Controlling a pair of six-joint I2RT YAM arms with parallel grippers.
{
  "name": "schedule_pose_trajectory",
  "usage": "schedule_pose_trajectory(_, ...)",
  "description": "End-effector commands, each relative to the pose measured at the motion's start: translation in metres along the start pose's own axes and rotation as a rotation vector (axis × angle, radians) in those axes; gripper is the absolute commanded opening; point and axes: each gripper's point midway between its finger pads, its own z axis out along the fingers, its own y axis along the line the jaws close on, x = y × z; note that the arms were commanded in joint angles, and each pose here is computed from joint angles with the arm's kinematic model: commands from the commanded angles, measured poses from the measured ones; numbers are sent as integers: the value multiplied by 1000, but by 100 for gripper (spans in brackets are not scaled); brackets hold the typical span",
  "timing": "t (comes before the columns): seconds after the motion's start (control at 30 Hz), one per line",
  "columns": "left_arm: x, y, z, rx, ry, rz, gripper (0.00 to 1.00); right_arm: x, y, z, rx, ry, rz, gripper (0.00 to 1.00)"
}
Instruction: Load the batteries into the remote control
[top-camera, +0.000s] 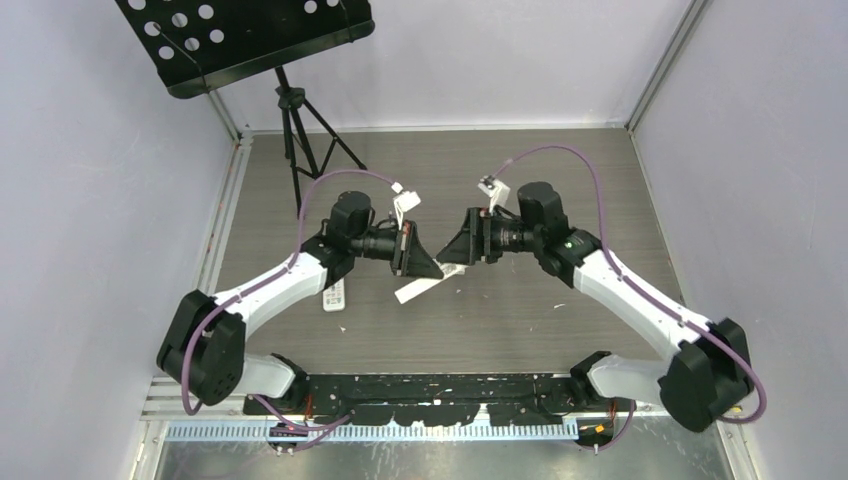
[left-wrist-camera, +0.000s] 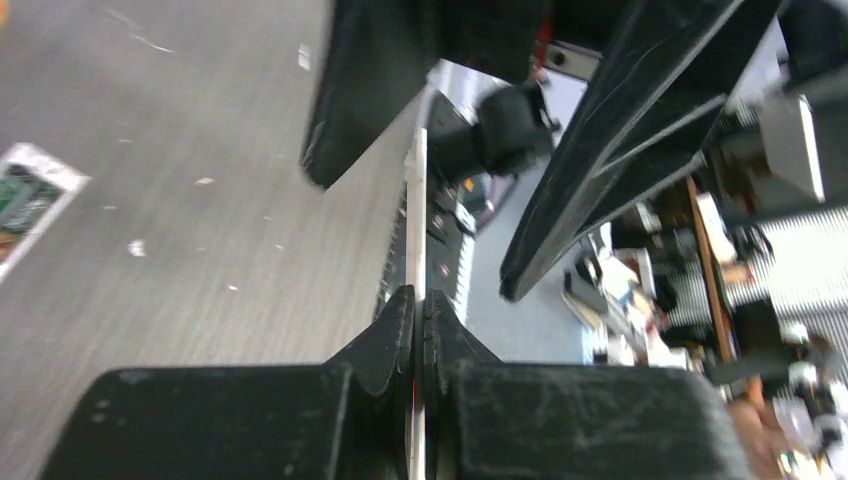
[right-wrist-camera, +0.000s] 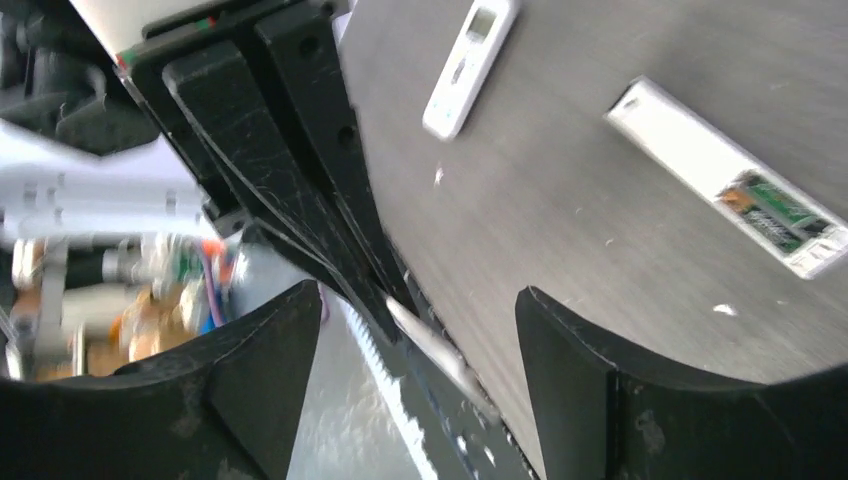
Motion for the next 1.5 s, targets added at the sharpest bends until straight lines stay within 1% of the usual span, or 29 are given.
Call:
schedule_pose_trajectory(0.0,-71,10,-14,-238,-294,22,0,-81,5,-32,105,-555,184,77)
schedule_pose_trajectory(0.03,-84,11,-18,-275,-352,25,0,-88,-1,-43,115,-696,230,77)
schedule_pose_trajectory(0.07,-94,12,-24,-314,-407,24,0,-90,-2,-53,102,-803,253,77)
schedule_pose_trajectory(0.1,-107,15,-32,-364,-479,18,0,-86,-3,-61,100,-880,266,77)
schedule_pose_trajectory(0.13,-115,14,-38,-386,-533,4,0,-85,-2,-64,106,-923,267,78)
schedule_pose_trajectory(0.2,-137,16,-56,-441,-706,-37,0,-84,5,-62,111,-933,264,78)
schedule_pose_trajectory(0.3,-160,12,-82,-441,-933,-100,0,-84,22,-43,32,-885,302,78)
schedule_pose_trajectory(0.4,-171,14,-105,-442,-1107,-197,0,-86,40,-26,-92,-853,379,78)
schedule_pose_trajectory(0.5,-176,12,-117,-399,-1208,-279,0,-90,61,-15,-216,-844,430,79)
schedule_pose_trajectory(0.63,-180,7,-122,-316,-1271,-347,0,-97,81,0,-310,-801,421,79)
schedule_pose_trajectory(0.67,-180,6,-121,-294,-1279,-363,0,-101,87,1,-334,-804,418,79)
schedule_pose_trajectory(0.7,-181,4,-121,-275,-1287,-373,0,-101,94,3,-366,-778,407,77)
schedule_pose_trajectory(0.83,-180,0,-123,-226,-1305,-400,0,-109,111,1,-422,-773,388,70)
schedule_pose_trajectory(0.97,-181,-11,-124,-183,-1297,-395,0,-110,119,1,-429,-743,377,56)
schedule_pose_trajectory(1.13,-180,-20,-128,-152,-1304,-378,0,-110,131,5,-433,-680,368,43)
schedule_pose_trajectory(1.33,-181,-31,-132,-126,-1305,-343,0,-111,140,9,-422,-624,361,40)
schedule_pose_trajectory(1.37,-181,-33,-133,-123,-1304,-336,0,-110,141,10,-420,-612,365,38)
schedule_pose_trajectory(1.47,-183,-39,-132,-105,-1297,-308,0,-109,142,12,-417,-589,375,21)
